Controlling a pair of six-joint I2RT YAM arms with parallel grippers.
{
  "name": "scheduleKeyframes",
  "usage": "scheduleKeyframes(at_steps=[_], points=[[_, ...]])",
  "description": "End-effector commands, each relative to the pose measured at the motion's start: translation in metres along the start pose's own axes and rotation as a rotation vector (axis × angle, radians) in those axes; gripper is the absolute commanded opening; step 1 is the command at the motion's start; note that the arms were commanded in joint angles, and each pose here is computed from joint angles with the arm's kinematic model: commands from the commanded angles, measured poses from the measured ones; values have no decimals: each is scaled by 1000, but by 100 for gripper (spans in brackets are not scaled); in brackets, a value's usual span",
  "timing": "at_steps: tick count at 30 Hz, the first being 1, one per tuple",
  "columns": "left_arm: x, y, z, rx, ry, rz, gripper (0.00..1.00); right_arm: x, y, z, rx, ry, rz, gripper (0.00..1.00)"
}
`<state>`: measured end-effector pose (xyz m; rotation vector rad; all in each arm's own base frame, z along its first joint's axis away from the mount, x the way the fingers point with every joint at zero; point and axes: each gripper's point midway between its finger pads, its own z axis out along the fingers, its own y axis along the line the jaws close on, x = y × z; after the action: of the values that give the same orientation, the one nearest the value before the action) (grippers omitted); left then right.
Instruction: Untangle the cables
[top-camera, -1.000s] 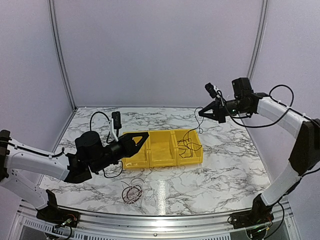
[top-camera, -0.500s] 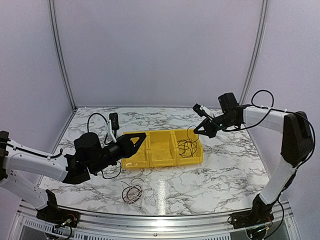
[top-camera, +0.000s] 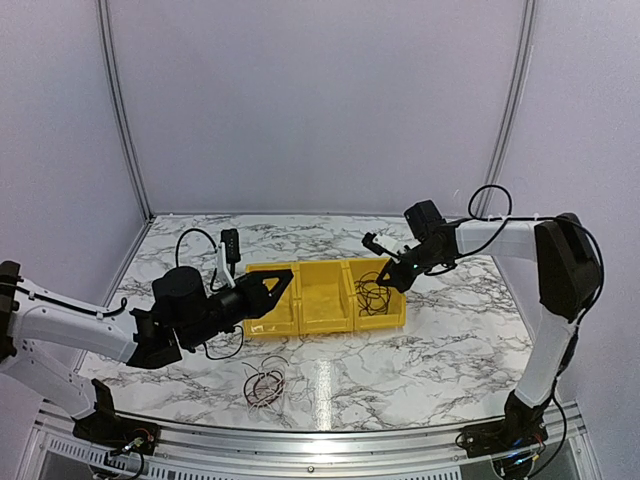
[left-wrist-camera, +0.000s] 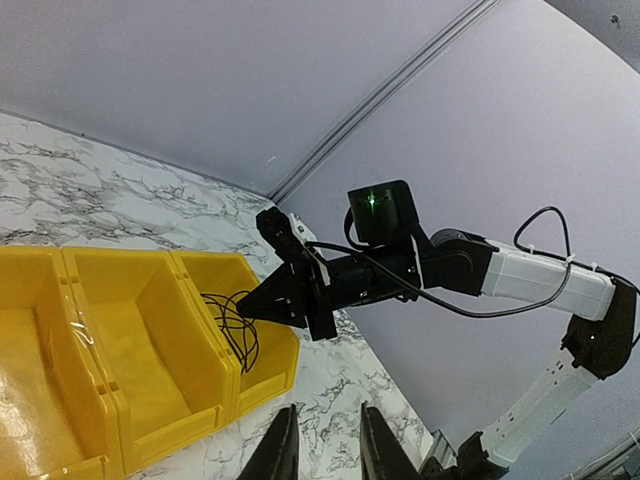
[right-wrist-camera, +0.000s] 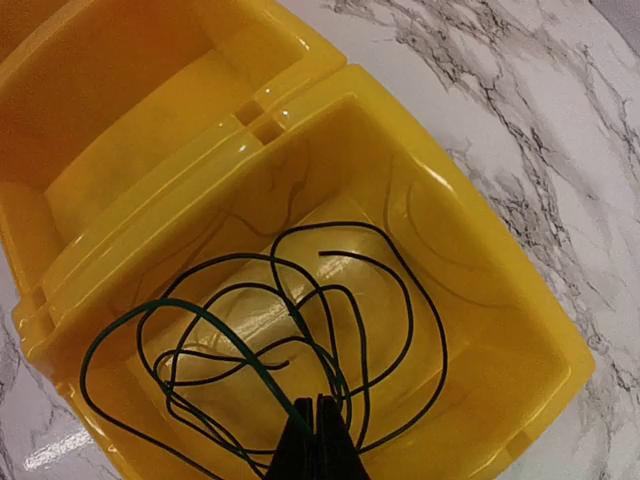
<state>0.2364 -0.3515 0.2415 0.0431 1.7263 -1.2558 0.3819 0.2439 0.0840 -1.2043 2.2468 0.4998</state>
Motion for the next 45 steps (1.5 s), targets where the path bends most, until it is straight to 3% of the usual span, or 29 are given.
scheduleKeyframes(at_steps=[1, 9, 16, 22, 26, 32, 37, 45], points=[[9, 19, -1, -90, 25, 19, 23, -16, -6, 10, 94, 31, -46, 0], [23, 55, -23, -271, 117, 83, 27, -16, -1, 18, 202, 118, -152, 3], [38, 85, -49, -466, 280, 187, 34, -25, -4, -26, 307, 91, -209, 42], [51, 77, -57, -515, 440, 292, 37, -39, -6, -82, 435, 24, -271, 62], [72, 68, -59, -470, 545, 312, 37, -49, 13, -100, 368, -28, -289, 62], [115, 54, -63, -406, 691, 326, 34, -61, 124, -108, -123, -267, -420, 44], [131, 68, -74, -483, 730, 310, 34, -35, 207, -77, -306, -238, -587, 40], [112, 86, -98, -588, 616, 203, 38, -3, 251, -19, -449, -110, -555, 41]])
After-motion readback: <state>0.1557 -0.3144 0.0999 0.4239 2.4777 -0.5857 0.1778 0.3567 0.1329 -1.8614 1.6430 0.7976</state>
